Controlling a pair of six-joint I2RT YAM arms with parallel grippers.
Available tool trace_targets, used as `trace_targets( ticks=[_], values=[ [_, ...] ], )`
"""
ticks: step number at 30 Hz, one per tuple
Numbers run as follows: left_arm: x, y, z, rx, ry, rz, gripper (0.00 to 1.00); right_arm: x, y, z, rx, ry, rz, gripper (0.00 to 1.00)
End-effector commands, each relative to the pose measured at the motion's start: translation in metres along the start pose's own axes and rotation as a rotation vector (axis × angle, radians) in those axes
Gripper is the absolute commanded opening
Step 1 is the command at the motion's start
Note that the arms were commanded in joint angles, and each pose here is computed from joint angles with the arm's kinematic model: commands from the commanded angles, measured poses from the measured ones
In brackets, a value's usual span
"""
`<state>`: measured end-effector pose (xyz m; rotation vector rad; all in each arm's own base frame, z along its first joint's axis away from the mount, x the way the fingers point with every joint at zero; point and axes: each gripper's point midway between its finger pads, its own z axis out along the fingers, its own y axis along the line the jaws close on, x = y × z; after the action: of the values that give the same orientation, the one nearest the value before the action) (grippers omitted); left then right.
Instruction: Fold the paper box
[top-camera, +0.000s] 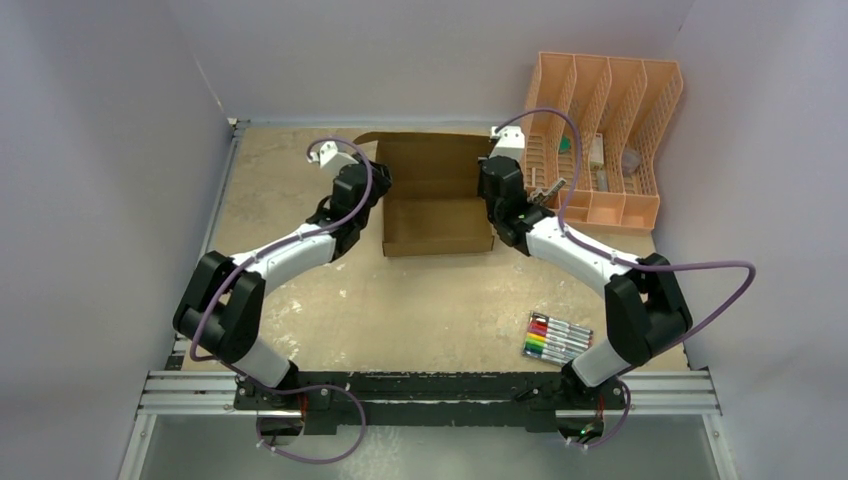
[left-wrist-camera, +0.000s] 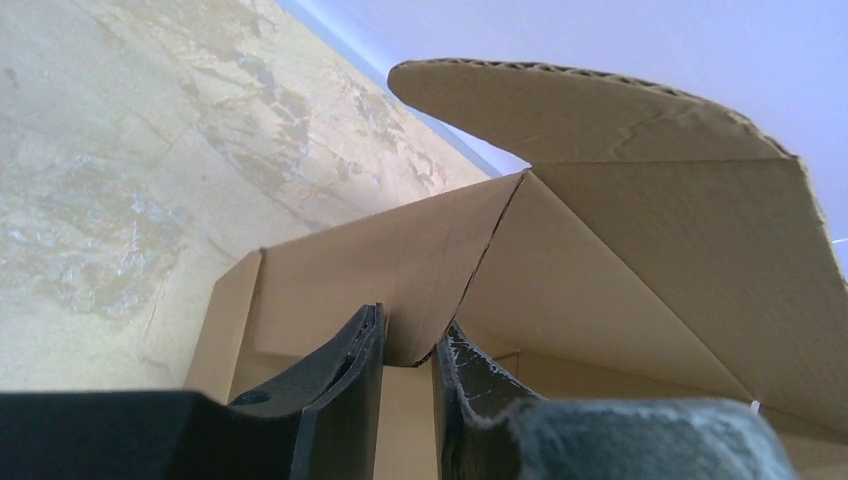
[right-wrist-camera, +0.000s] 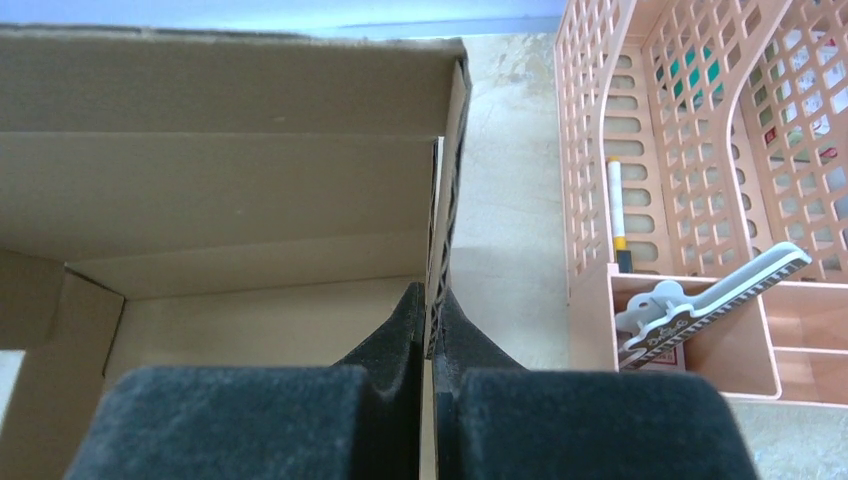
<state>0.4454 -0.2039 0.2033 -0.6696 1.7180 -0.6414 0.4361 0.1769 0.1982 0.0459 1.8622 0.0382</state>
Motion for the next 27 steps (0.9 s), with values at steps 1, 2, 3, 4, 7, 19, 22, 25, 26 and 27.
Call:
trace_targets(
  ticks=[1,2,3,4,7,19,22,25,26,27],
  values=[
    [0.053,-0.018,-0.019,0.081,0.170,-0.060,0.22,0.032,0.027,-0.013,-0.104,0.090,0.015,0.00],
    [0.057,-0.014,-0.020,0.073,0.177,-0.048,0.22,0.035,0.026,-0.014,-0.106,0.096,0.016,0.00],
    [0.060,-0.009,-0.021,0.068,0.179,-0.029,0.22,0.039,0.026,-0.015,-0.106,0.100,0.017,0.00],
    [0.062,-0.001,-0.023,0.057,0.178,-0.008,0.23,0.043,0.024,-0.016,-0.107,0.103,0.019,0.00],
    [0.068,0.017,-0.030,0.053,0.168,0.033,0.24,0.051,0.023,-0.022,-0.123,0.101,0.026,0.00],
    [0.077,0.062,-0.056,0.062,0.150,0.156,0.31,0.073,0.020,-0.040,-0.199,0.102,0.003,0.22],
    [0.068,0.066,-0.070,0.071,0.132,0.166,0.34,0.071,0.020,-0.051,-0.232,0.101,0.006,0.36],
    [0.059,0.068,-0.083,0.078,0.119,0.172,0.41,0.072,0.021,-0.062,-0.269,0.111,0.014,0.51],
    [0.057,0.069,-0.088,0.080,0.119,0.179,0.44,0.071,0.021,-0.066,-0.283,0.112,0.016,0.56],
    [0.054,0.070,-0.092,0.080,0.120,0.189,0.47,0.072,0.020,-0.070,-0.291,0.115,0.018,0.60]
  ],
)
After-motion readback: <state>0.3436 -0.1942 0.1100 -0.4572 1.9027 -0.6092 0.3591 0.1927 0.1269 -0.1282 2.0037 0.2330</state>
